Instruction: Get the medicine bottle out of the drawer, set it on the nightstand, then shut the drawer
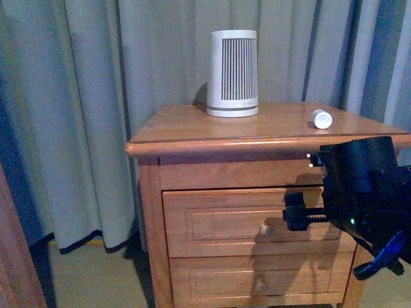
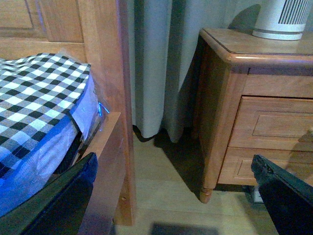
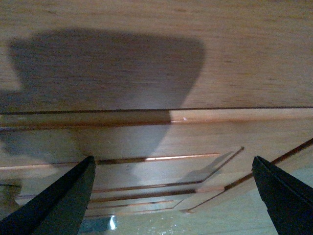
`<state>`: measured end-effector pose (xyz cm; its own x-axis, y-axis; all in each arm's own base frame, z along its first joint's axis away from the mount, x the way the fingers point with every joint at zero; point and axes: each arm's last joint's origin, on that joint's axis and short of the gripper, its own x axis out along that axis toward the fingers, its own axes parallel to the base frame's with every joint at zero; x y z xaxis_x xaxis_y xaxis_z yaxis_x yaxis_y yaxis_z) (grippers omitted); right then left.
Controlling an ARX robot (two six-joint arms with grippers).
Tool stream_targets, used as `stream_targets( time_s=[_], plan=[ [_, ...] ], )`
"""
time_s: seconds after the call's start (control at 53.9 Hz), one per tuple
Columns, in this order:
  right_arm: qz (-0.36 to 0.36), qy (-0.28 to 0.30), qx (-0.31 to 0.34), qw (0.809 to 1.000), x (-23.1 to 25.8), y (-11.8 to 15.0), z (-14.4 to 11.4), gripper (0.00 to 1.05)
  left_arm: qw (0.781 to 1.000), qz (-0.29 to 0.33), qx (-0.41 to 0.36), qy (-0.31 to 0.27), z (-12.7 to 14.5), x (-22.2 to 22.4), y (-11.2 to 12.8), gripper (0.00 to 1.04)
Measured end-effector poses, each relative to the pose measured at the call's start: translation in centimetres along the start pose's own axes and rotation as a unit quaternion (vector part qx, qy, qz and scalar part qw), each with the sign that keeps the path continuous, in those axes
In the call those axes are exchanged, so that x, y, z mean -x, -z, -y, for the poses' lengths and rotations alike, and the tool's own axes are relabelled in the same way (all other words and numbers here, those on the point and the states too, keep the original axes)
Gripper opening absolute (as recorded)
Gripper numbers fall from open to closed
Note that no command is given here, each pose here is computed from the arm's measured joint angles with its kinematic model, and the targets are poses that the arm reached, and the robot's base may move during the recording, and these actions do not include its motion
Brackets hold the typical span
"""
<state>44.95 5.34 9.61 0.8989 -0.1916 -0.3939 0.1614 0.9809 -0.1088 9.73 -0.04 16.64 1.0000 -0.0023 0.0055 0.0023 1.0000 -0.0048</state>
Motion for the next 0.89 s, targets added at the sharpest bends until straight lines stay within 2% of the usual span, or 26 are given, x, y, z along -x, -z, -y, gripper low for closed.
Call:
stream_targets(
  time_s=[0.26, 0.39, 0.576, 0.706, 0.891],
  plan=[
    [-0.007, -0.01, -0.011, 1.0, 0.2, 0.1, 0.4, 0.98, 1.0, 0.0, 0.0, 0.0, 0.0, 0.0, 0.0, 0.98],
    [-0.008, 0.002, -0.033, 0.999, 2.8, -0.2, 1.3, 0.98, 1.0, 0.0, 0.0, 0.0, 0.0, 0.0, 0.0, 0.98],
    [-0.002, 0.023, -0.074, 0.997, 9.5, -1.7, 4.1, 0.98, 1.0, 0.0, 0.0, 0.0, 0.0, 0.0, 0.0, 0.98],
    [0.006, 0.063, -0.103, 0.993, 17.7, -2.1, 9.1, 0.98, 1.0, 0.0, 0.0, 0.0, 0.0, 0.0, 0.0, 0.98],
    [0.08, 0.036, -0.105, 0.991, 26.1, -1.7, 11.8, 0.98, 1.0, 0.0, 0.0, 0.0, 0.0, 0.0, 0.0, 0.98]
  ],
)
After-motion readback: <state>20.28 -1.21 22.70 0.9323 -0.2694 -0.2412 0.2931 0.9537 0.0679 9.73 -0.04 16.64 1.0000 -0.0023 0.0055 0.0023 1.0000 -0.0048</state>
